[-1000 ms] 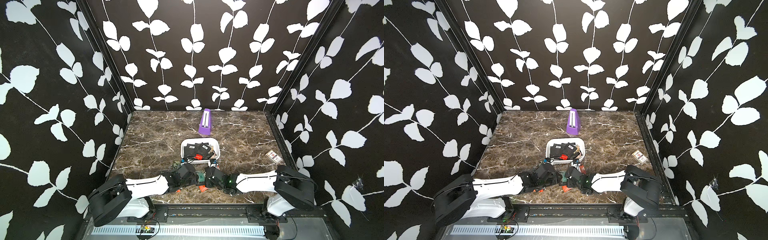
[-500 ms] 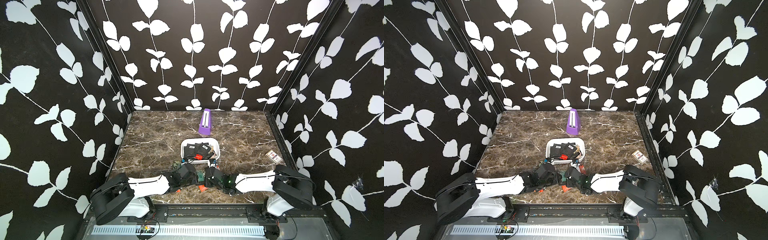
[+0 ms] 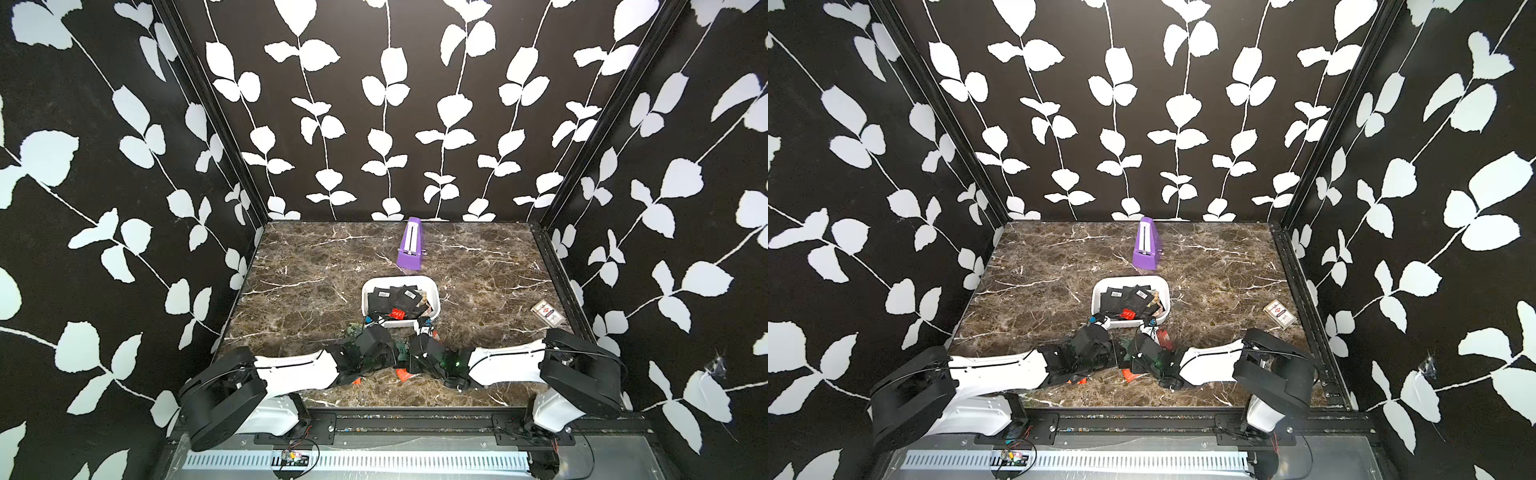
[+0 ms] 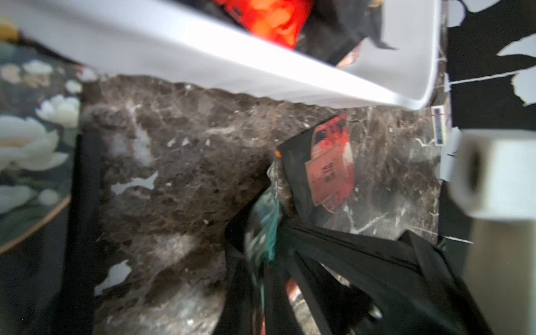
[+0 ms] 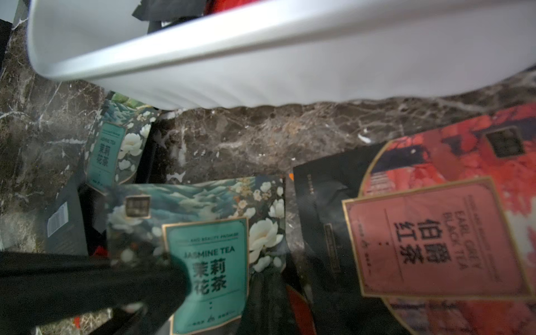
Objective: Put the tea bags into the storage box
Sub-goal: Pick up the tea bag from the center of the board.
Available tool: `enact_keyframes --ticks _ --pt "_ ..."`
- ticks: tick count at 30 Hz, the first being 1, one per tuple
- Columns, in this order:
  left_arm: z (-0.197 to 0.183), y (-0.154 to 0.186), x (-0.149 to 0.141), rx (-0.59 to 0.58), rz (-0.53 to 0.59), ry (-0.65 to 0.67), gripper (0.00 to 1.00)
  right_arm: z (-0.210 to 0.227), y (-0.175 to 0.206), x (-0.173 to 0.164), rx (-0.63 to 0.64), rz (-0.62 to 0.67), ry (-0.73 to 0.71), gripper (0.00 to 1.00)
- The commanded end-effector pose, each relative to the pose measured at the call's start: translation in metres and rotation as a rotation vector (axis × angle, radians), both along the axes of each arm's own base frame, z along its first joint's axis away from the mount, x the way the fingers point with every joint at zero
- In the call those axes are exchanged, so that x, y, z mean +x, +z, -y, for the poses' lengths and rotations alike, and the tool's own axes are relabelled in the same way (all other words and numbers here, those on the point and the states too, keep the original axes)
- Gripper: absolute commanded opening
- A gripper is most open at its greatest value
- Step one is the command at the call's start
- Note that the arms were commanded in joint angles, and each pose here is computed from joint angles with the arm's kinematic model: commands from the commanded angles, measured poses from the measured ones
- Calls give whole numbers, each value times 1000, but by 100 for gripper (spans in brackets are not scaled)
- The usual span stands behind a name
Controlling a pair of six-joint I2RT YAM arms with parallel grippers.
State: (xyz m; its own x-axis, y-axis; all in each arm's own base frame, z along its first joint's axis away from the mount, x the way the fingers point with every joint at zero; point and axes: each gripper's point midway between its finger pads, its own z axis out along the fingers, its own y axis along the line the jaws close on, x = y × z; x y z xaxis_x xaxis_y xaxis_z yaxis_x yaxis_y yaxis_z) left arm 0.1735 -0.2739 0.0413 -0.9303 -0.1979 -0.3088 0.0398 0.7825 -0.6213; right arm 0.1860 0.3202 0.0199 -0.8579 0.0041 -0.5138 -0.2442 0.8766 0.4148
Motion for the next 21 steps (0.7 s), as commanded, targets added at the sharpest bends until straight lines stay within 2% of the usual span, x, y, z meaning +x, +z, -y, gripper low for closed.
enact_keyframes --ticks 1,4,14,21 --pt "5 0 -2 -17 -5 -19 3 13 -20 -11 -82 -52 10 0" --pt "3 3 -2 -6 0 -22 0 14 -17 -11 -82 -46 5 0" --pt "-13 18 -3 34 28 -5 0 23 -4 -7 -88 -8 -19 0" --pt "-14 22 -4 20 25 3 0 28 1 -6 -85 7 -26 16"
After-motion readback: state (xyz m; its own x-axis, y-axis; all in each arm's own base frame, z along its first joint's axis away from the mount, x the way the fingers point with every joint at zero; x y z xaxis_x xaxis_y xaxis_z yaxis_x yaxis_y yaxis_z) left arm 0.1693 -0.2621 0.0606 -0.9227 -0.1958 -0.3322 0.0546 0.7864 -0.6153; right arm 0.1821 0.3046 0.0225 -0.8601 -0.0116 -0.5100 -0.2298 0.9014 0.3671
